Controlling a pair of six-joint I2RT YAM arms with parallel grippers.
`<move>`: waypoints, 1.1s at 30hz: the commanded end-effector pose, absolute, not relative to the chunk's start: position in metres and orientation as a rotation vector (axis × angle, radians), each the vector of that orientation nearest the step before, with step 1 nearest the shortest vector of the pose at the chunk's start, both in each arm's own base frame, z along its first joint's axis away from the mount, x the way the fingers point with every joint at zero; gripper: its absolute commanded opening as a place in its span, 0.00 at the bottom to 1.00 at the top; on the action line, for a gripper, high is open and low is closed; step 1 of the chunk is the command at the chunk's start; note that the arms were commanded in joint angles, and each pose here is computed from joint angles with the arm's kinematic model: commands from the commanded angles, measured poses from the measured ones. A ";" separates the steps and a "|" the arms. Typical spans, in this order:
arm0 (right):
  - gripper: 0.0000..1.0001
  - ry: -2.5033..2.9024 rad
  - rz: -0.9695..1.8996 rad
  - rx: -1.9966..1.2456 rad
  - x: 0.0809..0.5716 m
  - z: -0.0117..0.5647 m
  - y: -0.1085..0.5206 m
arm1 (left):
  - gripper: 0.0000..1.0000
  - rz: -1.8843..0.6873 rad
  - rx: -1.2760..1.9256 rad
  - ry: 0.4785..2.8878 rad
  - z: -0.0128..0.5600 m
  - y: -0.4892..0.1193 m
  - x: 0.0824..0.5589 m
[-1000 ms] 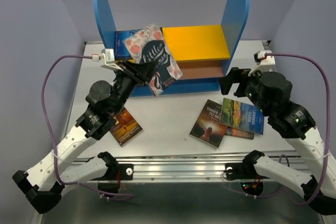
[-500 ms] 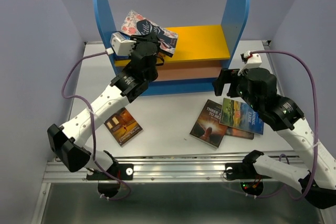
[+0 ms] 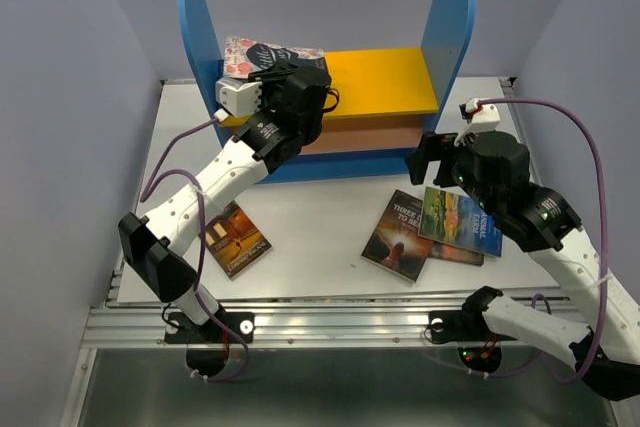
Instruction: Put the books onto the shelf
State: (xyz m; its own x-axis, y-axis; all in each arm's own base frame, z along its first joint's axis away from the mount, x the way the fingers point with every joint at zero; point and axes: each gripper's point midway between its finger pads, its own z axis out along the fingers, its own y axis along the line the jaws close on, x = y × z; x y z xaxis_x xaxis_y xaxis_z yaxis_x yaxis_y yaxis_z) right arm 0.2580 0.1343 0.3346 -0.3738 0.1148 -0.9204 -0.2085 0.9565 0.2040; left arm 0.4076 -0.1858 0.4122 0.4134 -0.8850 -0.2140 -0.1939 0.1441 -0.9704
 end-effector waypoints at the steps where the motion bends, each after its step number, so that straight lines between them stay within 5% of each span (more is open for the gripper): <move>1: 1.00 1.897 0.342 -0.079 0.256 0.339 0.132 | 0.00 -0.665 -1.466 0.852 0.446 -0.147 0.398; 9: 1.00 1.888 0.341 -0.071 0.255 0.342 0.130 | 0.00 -0.653 -1.508 0.893 0.424 -0.144 0.408; 14: 1.00 1.884 0.377 -0.086 0.252 0.345 0.134 | 0.09 -0.637 -1.553 0.895 0.408 -0.143 0.411; 20: 1.00 1.891 0.379 -0.092 0.250 0.342 0.134 | 0.50 -0.633 -1.573 0.937 0.396 -0.148 0.412; 24: 1.00 1.896 0.366 -0.084 0.250 0.341 0.132 | 0.51 -0.631 -1.567 1.005 0.387 -0.153 0.410; 28: 1.00 1.903 0.361 -0.078 0.248 0.340 0.130 | 0.73 -0.643 -1.568 1.033 0.384 -0.156 0.409; 33: 1.00 1.911 0.364 -0.085 0.247 0.336 0.130 | 0.85 -0.649 -1.542 1.112 0.385 -0.161 0.406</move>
State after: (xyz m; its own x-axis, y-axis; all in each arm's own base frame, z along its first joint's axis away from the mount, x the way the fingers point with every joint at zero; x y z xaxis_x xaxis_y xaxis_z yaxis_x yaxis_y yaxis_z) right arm 0.2493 0.1326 0.3329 -0.3797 0.1065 -0.9189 -0.2301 0.9512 0.2054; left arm 0.4208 -0.1704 0.3539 0.4337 -0.8819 -0.1845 -0.3471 0.0255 -0.9375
